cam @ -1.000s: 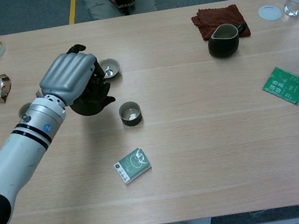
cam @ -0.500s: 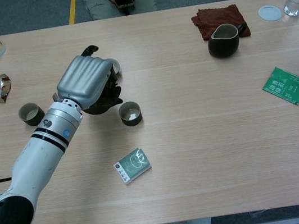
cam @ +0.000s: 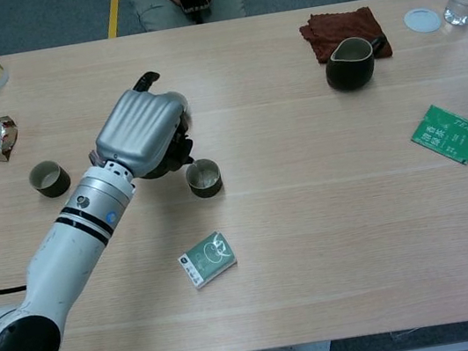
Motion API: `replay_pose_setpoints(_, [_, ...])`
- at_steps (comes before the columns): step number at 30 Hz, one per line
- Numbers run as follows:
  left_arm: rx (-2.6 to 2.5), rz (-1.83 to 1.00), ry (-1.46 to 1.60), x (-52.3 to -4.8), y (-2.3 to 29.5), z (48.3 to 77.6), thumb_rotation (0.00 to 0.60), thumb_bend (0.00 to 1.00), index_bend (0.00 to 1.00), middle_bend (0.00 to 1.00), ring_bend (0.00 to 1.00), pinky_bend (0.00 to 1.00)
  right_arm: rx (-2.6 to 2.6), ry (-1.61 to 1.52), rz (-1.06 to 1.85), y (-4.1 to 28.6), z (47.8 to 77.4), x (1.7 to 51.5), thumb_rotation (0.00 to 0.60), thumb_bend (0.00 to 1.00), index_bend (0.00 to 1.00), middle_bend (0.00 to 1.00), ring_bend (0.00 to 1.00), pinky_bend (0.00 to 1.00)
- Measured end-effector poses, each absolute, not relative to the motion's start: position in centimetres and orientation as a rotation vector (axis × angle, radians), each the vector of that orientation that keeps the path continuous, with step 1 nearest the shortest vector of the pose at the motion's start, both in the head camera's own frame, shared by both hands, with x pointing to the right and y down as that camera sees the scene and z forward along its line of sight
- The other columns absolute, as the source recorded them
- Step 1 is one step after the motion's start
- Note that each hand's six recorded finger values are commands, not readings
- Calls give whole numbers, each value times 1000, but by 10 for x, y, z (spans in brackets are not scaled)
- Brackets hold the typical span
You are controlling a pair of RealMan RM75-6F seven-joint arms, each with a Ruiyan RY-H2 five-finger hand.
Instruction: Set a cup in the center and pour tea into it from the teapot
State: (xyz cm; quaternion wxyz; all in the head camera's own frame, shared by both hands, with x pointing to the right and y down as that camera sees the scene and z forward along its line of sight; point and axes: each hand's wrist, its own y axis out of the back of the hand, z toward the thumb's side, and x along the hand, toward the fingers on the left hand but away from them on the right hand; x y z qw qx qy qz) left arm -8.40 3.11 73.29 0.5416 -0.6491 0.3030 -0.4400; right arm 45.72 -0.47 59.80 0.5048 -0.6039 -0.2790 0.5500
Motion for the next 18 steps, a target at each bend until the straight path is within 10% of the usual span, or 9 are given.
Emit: replay_pose_setpoints(18, [-1498,-1030,701,-89,31,730,600,451,877,1000,858,105,-1460,-675,1327,-4,598,457,600,290,20,117,0,29])
